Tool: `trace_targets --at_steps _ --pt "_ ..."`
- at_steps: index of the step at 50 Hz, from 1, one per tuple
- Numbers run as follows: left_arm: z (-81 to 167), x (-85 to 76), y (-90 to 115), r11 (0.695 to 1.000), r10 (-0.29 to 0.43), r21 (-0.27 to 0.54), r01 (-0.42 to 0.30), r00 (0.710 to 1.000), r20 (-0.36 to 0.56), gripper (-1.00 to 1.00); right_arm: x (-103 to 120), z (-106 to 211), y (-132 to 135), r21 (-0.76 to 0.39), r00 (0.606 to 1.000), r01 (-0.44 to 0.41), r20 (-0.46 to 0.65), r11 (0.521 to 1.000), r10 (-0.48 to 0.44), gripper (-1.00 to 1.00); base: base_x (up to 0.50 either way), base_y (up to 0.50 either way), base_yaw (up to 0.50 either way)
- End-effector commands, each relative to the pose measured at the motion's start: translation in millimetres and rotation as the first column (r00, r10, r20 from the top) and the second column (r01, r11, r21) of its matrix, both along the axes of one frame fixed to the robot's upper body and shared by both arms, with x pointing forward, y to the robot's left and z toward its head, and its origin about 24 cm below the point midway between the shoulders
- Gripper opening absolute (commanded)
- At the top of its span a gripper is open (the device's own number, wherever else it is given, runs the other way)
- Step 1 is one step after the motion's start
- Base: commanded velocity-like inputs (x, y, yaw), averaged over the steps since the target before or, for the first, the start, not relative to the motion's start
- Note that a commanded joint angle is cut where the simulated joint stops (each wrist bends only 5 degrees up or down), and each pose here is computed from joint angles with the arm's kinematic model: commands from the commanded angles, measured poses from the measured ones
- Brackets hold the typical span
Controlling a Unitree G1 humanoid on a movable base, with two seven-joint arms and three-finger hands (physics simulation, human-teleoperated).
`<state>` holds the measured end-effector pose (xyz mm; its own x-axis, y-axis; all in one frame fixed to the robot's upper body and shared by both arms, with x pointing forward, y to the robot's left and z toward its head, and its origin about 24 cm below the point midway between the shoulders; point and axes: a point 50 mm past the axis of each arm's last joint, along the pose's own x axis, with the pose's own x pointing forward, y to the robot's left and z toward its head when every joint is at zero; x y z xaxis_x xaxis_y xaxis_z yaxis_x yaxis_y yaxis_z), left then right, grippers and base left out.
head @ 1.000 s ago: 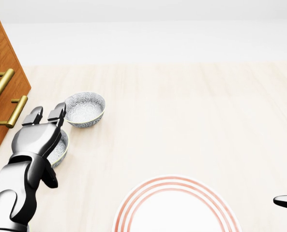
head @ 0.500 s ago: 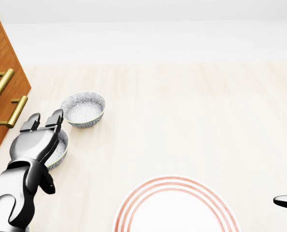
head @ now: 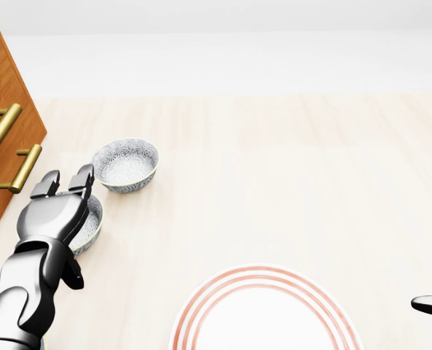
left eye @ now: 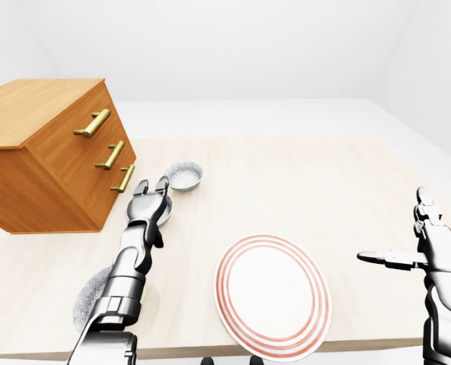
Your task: Put the bowl in the middle on the plate.
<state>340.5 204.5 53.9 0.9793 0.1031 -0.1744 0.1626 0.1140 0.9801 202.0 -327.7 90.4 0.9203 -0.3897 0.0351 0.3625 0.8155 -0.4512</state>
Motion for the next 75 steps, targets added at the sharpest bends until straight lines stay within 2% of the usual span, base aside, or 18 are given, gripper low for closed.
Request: trace_targets --at_steps 1,45,65,75 --pt "-6.3 2.6 3.0 1.0 0.014 0.001 -0.014 1.0 -0.01 1.0 -0.5 0.8 0.4 -0.003 1.0 -0.001 0.002 1.0 0.001 1.0 0.0 0.0 0.0" --pt "-6.2 15.8 3.5 0.997 0.011 0.078 -0.008 0.999 -0.041 1.0 -0.7 -0.2 -0.2 0.001 1.0 0.001 -0.001 1.0 -0.001 1.0 0.0 0.0 0.0" --pt "-17.7 11.4 5.6 0.996 0.02 0.083 -0.013 0.996 -0.085 1.0 0.5 -1.3 -1.7 0.004 1.0 0.01 -0.003 1.0 -0.01 1.0 0.0 0.0 0.0" --pt "-15.1 10.5 6.7 0.996 0.017 0.083 -0.009 0.995 -0.097 1.0 0.2 -1.0 -1.2 0.001 1.0 0.009 -0.002 1.0 -0.009 1.0 0.0 0.0 0.0"
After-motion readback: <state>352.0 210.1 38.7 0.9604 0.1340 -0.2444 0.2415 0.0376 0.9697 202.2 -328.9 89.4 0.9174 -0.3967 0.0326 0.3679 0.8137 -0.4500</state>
